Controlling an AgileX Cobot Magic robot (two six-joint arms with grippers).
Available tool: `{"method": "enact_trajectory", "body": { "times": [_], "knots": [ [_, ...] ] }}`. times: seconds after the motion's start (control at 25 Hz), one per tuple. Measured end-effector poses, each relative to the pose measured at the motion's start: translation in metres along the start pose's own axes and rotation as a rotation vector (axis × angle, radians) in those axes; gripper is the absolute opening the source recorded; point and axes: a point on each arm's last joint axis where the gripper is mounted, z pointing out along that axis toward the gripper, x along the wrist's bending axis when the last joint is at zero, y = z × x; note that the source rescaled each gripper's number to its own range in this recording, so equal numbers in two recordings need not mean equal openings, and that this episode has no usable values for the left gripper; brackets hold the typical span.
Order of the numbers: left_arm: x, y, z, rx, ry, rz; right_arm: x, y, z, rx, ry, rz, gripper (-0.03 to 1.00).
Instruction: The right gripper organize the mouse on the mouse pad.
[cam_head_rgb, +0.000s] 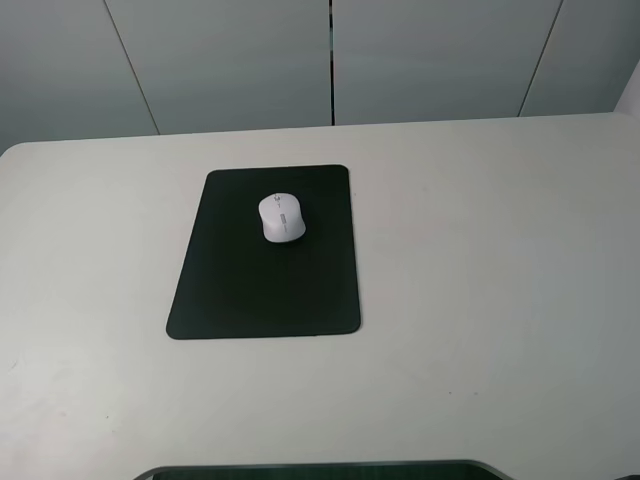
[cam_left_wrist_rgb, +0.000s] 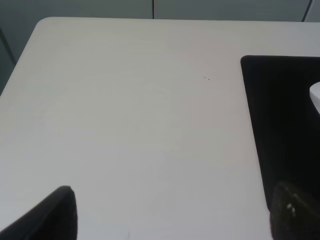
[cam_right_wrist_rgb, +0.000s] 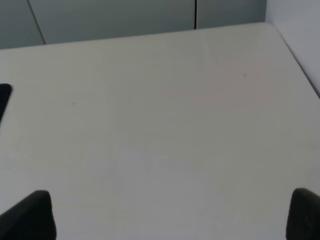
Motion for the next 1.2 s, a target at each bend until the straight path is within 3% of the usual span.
{"method": "enact_trajectory", "body": {
  "times": [0.52,0.88,1.2],
  "knots": [
    [0.0005,0.0001,0.0,-0.001,0.006,0.003,0.0004,-0.0005,-0.0002,-0.004,-0.008,-0.098,1.0],
    [0.0005,0.0001,0.0,-0.001,0.006,0.003,0.0038,-0.0012,-0.0009,-0.002,-0.182,-0.016,1.0],
    [0.0005,0.0001,0.0,-0.001,0.006,0.003,0.0037,-0.0011,-0.0007,-0.001,-0.139,-0.049,1.0]
  ]
}}
